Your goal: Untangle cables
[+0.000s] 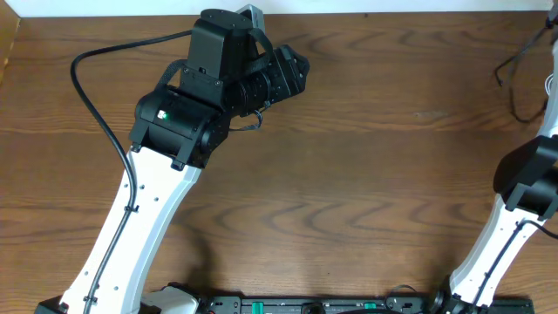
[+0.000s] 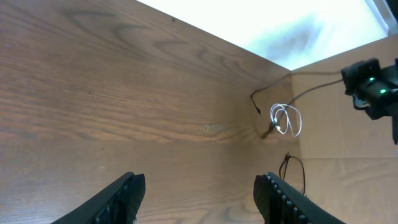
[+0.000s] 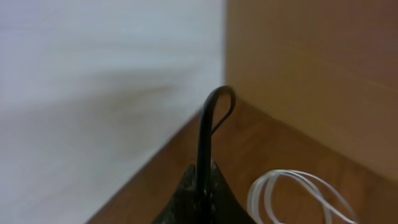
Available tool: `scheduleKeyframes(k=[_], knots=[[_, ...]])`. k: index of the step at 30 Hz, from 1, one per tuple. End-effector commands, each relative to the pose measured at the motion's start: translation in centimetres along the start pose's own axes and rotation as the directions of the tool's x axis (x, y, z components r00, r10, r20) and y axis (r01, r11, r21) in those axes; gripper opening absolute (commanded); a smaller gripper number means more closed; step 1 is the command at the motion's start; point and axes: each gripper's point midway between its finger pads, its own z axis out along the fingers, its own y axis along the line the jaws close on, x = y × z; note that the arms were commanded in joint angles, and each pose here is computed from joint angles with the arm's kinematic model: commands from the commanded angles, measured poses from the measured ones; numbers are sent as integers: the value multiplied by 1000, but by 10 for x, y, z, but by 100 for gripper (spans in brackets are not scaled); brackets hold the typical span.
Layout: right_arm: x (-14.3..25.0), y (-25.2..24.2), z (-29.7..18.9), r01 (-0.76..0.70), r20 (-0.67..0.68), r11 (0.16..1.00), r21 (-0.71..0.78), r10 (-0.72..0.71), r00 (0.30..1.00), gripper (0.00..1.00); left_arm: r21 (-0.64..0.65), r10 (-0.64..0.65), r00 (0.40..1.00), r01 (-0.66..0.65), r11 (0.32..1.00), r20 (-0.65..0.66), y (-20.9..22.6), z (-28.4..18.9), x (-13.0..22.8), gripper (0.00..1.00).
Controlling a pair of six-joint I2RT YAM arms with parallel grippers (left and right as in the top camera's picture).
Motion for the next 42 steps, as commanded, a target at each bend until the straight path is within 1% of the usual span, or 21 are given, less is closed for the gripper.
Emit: scheduleKeyframes(k=[1,6,7,8,9,10,11,15,18,20,23,25,29,32,33,34,36,38,39,40,42], knots=[[19,-31,23,-15,-23,992,126,18,1000,2,-31,6,1000,-7,999,-11,9,11,1,62],[64,-44,49,44,-126,984,170,-23,992,2,-48,-1,1000,-1,999,-30,14,22,3,62],[71,-46,51,55,-144,983,175,-30,989,5,-53,-2,999,0,999,-35,16,25,4,62],[79,-47,53,69,-166,981,180,-39,985,20,-59,-5,999,2,998,-42,18,29,5,62],[82,-48,53,76,-176,980,183,-43,983,45,-62,-6,999,3,998,-47,19,32,5,62],[88,-49,54,88,-196,979,186,-51,979,84,-68,-8,999,4,998,-53,20,35,6,62],[91,-49,53,94,-206,978,184,-55,977,99,-72,-10,998,5,997,-58,22,38,7,61],[93,-49,45,116,-243,979,168,-73,967,99,-88,-15,997,9,996,-74,27,47,9,61],[93,-37,30,109,-291,990,92,-78,953,99,-92,-17,997,10,996,-78,28,50,10,62],[90,-24,13,89,-326,996,8,-81,942,99,-91,-6,997,-2,996,-79,28,50,10,63],[79,0,-21,42,-370,990,-134,-89,925,99,-80,123,988,-130,988,-91,28,50,10,63],[68,17,-52,-1,-397,969,-246,-100,913,99,-72,226,968,-234,969,-104,29,49,11,63],[42,45,-130,-55,-416,864,-500,-184,891,99,-60,377,917,-387,920,-131,32,47,14,63],[22,55,-194,-59,-379,750,-658,-263,887,99,-36,518,843,-528,849,-142,31,39,16,63],[17,55,-215,-48,-359,713,-699,-291,887,99,-29,559,817,-568,823,-141,30,36,16,65],[13,51,-235,-39,-343,686,-726,-313,885,99,-21,603,786,-611,792,-134,28,31,16,68],[8,43,-268,-20,-322,654,-756,-346,881,99,-11,666,737,-671,741,-112,23,20,14,69],[5,33,-298,8,-302,637,-771,-376,876,99,-10,688,720,-692,722,-89,18,11,12,68],[5,26,-318,30,-285,624,-781,-399,871,99,-10,690,719,-693,721,-78,16,7,11,73],[6,21,-330,44,-277,616,-787,-416,866,99,-10,692,719,-694,720,-73,15,4,11,99],[8,9,-356,54,-276,610,-791,-434,858,99,-9,692,718,-694,719,-69,14,2,11,100]])
